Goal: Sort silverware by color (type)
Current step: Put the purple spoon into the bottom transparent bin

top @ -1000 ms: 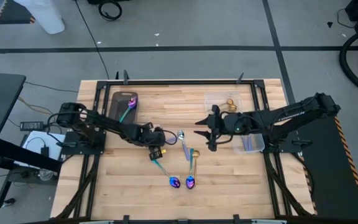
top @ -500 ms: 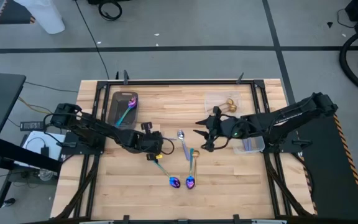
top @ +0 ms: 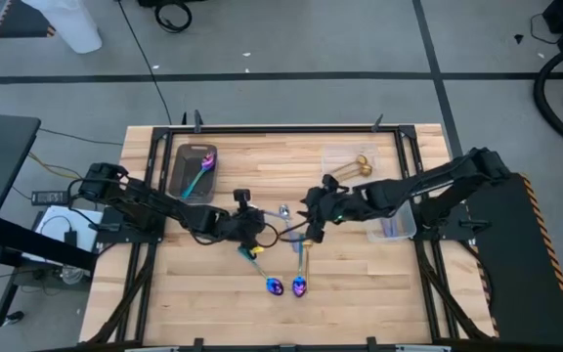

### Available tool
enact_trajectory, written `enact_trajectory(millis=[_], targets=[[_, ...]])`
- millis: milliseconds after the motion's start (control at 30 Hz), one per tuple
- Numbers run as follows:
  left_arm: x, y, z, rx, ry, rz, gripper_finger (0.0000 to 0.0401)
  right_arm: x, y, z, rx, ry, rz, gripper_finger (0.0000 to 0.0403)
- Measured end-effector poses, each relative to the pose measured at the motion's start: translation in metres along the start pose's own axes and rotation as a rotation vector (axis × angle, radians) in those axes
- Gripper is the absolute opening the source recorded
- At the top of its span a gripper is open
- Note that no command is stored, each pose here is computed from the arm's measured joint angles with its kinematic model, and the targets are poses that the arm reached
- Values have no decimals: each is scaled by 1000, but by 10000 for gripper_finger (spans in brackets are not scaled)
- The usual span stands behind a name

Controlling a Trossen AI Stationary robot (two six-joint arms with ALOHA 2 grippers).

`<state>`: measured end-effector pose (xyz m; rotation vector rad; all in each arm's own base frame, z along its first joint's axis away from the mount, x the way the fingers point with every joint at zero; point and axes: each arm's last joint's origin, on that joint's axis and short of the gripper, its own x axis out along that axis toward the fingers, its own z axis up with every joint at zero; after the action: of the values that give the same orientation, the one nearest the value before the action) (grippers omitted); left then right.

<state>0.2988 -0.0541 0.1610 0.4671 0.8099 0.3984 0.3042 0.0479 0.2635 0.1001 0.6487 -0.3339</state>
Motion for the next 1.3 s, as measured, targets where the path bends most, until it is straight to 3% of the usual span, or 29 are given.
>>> enact_trajectory(millis=[233,433,933,1300], targets=[[2,4,9,-4,-79,2,8,11,12,9,-36,110,-27,164],[5,8,12,-34,-101,9,5,17,21,21,-90,108,-26,164],[4,11,23,-86,-195,8,3,20,29,13,-253,163,-80,162],[3,15,33,-126,-297,-35,3,18,32,12,-290,163,-88,125]])
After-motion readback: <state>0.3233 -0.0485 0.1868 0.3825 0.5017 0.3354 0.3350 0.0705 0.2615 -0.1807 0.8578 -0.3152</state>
